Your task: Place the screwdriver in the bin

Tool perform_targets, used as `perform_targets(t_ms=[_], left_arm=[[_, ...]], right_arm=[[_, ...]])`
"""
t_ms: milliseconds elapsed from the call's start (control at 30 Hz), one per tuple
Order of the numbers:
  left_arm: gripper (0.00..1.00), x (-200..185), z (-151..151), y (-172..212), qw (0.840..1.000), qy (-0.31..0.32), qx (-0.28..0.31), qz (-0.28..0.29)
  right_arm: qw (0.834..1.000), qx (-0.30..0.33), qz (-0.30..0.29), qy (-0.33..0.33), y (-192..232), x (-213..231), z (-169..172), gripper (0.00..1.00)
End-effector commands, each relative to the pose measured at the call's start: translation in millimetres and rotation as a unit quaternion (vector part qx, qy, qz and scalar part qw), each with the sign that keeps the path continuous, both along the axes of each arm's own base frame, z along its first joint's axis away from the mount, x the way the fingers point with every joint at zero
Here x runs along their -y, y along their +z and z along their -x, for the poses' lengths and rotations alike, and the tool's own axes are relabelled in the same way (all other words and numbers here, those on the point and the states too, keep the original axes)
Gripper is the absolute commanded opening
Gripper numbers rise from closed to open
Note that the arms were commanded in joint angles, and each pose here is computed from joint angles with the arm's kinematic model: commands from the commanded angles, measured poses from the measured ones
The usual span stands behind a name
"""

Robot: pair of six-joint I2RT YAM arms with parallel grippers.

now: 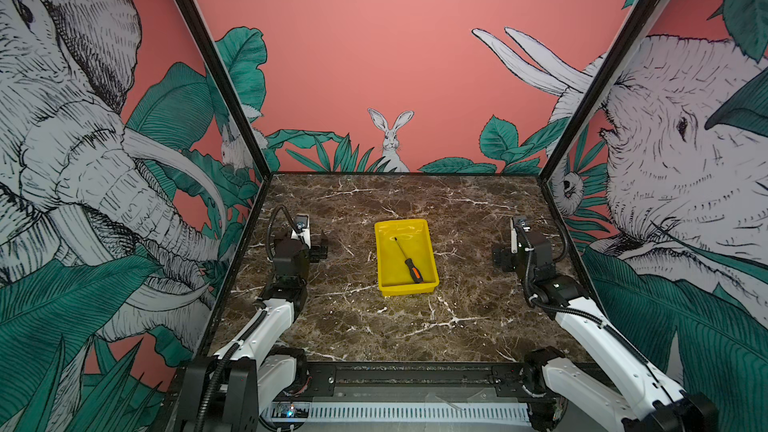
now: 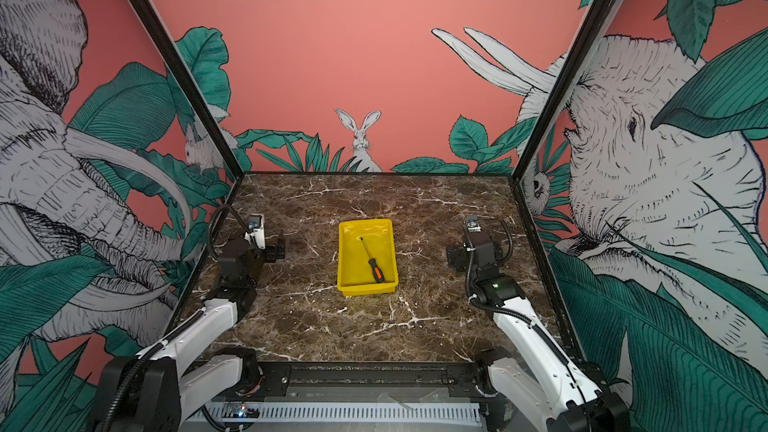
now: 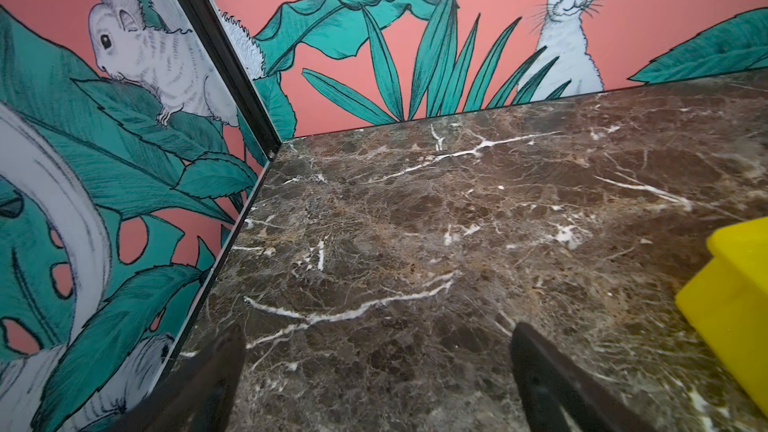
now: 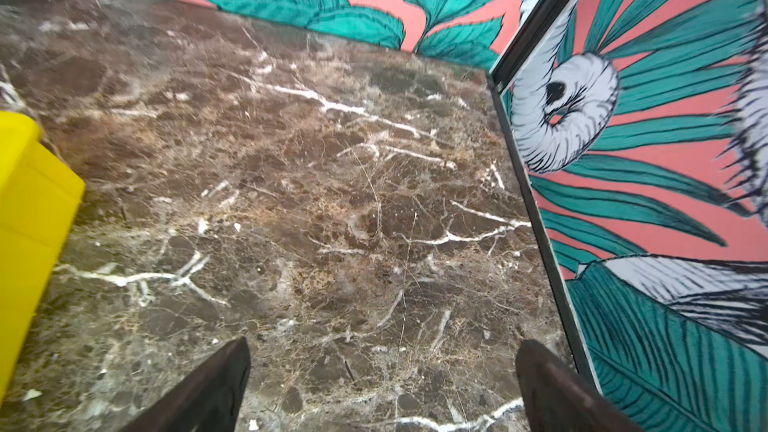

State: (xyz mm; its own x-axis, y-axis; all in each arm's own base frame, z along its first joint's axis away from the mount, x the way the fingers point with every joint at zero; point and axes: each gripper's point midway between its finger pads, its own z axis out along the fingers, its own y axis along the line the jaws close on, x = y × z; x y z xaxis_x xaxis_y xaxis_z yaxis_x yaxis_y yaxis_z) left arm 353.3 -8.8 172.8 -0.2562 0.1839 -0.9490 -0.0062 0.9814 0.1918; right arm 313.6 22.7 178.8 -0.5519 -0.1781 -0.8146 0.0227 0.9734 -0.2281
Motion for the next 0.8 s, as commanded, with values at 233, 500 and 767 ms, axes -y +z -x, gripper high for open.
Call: perform_targets(t_ms=[233,500,767], left_arm=[[1.00,-15.6,0.9,-13.2,1.000,0.023,0.018,0.002],[1.00,-13.0,-10.6,-28.3,1.000,0.019,0.018,0.012],[1.00,-9.2,-17.1,-37.2,0.999,0.011,0.027,0.025]], right_arm=[[0.997,0.027,-0.002,0.066,-30.4,-8.6,-51.9,0.99],[0.996,0.073,0.027,0.035,-49.9,9.2,-58.0,0.99],[0.993,0.107,0.026,0.051,-51.9,4.9,-62.1,0.99]])
